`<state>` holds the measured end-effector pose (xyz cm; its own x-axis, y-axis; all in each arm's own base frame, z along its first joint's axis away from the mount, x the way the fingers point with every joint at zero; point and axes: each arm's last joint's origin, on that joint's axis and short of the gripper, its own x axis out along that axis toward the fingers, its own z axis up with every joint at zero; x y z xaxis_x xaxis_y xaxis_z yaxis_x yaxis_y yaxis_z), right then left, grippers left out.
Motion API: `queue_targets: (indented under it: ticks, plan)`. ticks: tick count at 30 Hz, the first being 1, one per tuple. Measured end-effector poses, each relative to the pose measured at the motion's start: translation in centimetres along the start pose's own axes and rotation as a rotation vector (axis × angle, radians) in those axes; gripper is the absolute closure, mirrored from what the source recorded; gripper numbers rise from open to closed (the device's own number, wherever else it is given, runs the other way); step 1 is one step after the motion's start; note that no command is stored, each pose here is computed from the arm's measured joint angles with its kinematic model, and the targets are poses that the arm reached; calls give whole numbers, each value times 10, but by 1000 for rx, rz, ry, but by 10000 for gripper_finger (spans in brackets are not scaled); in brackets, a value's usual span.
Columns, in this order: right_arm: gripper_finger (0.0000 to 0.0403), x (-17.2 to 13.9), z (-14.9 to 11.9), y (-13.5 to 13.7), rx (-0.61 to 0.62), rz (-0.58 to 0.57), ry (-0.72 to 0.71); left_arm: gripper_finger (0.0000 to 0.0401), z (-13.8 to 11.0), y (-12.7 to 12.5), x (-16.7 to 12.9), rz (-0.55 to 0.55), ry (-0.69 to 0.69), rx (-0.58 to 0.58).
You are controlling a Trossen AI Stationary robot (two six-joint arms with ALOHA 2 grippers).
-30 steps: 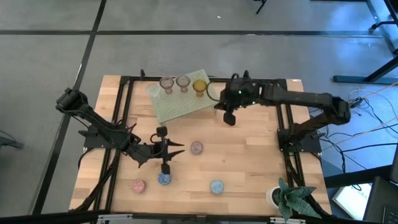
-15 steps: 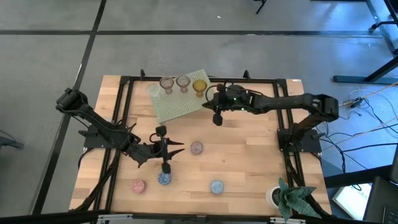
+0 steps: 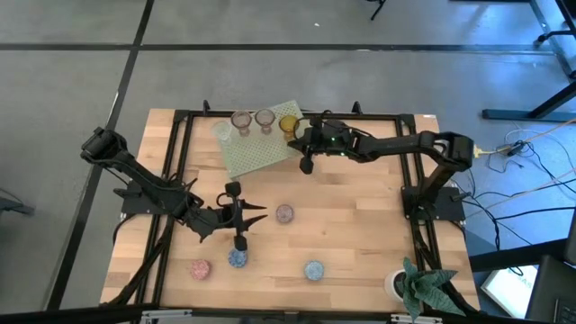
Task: Pick & Place candle stick holders
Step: Put the yellow glass candle holder on the shelf aligned with the other glass candle holders
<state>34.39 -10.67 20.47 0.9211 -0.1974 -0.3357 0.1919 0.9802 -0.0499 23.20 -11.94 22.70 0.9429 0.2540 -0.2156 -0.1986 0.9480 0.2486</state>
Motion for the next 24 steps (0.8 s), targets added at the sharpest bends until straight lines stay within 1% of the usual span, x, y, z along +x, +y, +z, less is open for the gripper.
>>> queue_targets:
  ticks: [14, 24]
  plan:
    - [402, 1, -2, -27, 17, -80, -49, 313, 0, 0, 0, 0, 0, -1]
    - [402, -2, -3, -43, 14, -117, -47, 313, 0, 0, 0, 0, 0, -1]
